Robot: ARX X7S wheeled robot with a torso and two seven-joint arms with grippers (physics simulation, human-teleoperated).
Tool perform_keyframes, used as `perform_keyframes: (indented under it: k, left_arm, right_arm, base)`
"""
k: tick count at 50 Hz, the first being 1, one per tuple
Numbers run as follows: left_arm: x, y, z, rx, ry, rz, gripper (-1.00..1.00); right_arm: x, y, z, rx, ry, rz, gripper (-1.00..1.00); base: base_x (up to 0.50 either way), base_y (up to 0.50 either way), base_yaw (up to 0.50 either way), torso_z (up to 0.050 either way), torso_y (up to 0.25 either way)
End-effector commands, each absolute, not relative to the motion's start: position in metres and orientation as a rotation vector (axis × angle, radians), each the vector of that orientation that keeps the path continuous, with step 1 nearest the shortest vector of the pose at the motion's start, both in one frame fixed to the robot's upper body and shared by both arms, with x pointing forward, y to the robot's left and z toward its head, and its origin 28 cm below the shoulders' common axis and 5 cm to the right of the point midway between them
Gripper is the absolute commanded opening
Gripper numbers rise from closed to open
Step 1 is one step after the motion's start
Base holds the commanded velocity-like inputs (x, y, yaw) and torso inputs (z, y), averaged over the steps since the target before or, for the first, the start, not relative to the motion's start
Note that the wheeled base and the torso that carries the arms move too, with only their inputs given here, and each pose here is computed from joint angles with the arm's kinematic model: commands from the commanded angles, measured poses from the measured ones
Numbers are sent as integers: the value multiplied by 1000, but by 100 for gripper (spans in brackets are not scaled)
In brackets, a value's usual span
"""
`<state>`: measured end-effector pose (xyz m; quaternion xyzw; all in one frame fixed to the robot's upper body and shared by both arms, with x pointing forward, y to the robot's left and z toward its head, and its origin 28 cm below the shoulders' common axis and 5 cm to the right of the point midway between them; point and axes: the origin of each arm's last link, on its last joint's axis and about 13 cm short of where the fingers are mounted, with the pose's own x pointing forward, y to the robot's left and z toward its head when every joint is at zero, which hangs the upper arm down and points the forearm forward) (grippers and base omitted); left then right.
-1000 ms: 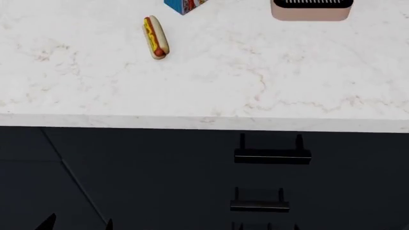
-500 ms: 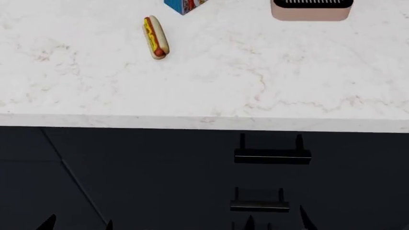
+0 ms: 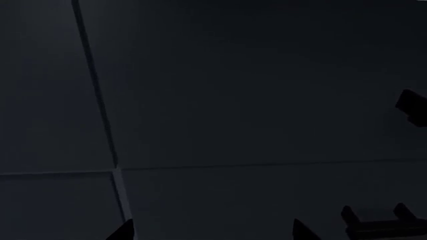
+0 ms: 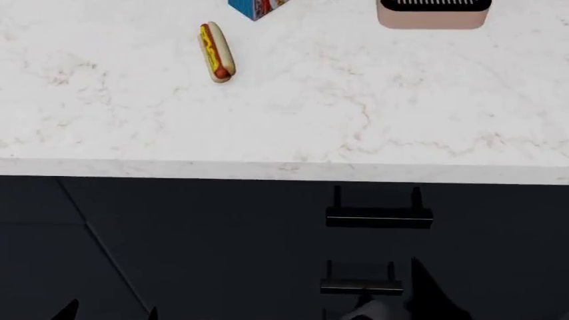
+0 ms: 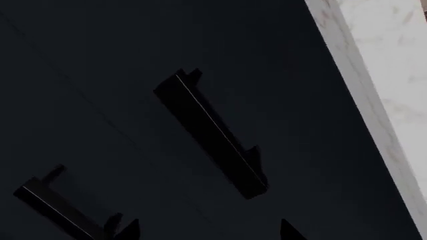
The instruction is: Open the right drawer.
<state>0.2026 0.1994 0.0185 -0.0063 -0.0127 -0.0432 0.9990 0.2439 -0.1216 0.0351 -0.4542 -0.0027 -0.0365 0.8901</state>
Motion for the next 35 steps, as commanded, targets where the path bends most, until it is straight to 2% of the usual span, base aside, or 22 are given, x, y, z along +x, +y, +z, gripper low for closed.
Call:
perform_keyframes:
  k: [1, 26, 35]
  left_arm:
    - [203, 199, 18, -9, -24, -86, 100]
    - [203, 199, 18, -7, -19, -89, 100]
    - [202, 199, 18, -6, -19, -88, 100]
  right_arm:
    - [249, -126, 40, -1159, -70, -65, 100]
    - [255, -133, 46, -1592, -62, -103, 100]
    - [254, -132, 46, -1569, -64, -100, 100]
  base:
    - [0, 0, 0, 0, 0]
    - [0, 0, 0, 0, 0]
    - [0, 0, 0, 0, 0]
